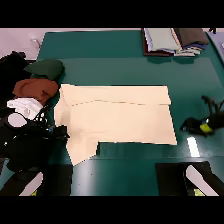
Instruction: Fold the shirts.
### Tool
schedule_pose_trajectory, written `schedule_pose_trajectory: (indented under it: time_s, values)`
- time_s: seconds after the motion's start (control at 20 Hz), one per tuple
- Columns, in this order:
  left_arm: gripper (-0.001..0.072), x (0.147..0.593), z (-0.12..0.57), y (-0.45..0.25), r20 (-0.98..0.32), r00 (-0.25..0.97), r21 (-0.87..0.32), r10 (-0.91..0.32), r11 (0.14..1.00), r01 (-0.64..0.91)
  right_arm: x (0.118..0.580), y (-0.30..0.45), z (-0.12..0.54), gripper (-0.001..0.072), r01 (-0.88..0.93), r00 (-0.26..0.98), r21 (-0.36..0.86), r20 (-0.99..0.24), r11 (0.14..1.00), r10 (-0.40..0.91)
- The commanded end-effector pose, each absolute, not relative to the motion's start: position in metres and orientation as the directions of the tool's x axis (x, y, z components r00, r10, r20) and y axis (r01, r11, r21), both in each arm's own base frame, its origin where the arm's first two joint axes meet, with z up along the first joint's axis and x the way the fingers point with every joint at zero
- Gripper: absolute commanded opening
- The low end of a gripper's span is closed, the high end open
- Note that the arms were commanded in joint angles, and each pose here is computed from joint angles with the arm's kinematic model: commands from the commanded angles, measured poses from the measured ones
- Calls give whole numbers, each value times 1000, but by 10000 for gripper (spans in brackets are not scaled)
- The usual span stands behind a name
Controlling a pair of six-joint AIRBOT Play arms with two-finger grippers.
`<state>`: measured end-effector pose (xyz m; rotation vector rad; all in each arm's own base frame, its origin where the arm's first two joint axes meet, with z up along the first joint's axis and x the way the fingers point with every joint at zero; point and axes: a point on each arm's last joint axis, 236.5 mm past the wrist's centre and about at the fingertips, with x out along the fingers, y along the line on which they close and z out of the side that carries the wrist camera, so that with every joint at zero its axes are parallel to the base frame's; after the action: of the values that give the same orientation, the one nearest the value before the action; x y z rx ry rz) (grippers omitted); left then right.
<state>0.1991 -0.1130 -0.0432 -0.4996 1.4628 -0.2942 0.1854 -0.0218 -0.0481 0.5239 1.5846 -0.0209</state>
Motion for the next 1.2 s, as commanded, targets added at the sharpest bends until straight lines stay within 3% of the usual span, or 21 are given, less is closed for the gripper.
schedule_pose_trajectory:
  time_s: [0.0, 0.1, 0.25, 0.35, 0.45, 0.6, 0.85, 0.95, 1.15]
  values:
    - [26, 200, -42, -113, -870, 100, -491, -482, 866, -99, 147, 0, -85, 520, 457, -12, 388, -897, 800, 442]
    - [26, 200, -42, -113, -871, 100, -490, -481, 866, -96, 155, 7, -89, 453, 449, 10, 420, -885, 789, 465]
    - [26, 200, -42, -112, -872, 98, -487, -480, 870, -80, 176, 15, -87, 440, 416, 26, 449, -875, 791, 483]
    - [26, 200, -42, -112, -872, 98, -487, -479, 870, -78, 182, 23, -87, 254, 363, -10, 449, -874, 817, 485]
    - [24, 198, -39, -112, -875, 86, -482, -477, 874, -57, 188, 28, -83, 114, 291, -41, 435, -884, 852, 465]
    - [23, 190, -31, -106, -889, 66, -454, -452, 891, -22, 196, 23, -64, 16, 180, -42, 383, -917, 906, 396]
    - [24, 149, 6, -113, -875, 69, -481, -480, 877, 9, 165, -8, -22, 18, 87, -31, 219, -974, 972, 222]
    - [24, 144, 19, -117, -864, 59, -500, -500, 866, 31, 168, -17, -6, 17, 90, 37, 182, -983, 979, 180]
    - [24, 197, 40, -112, -858, 184, -472, -480, 877, 88, 211, -10, 17, 17, 96, 162, 245, -960, 965, 227]
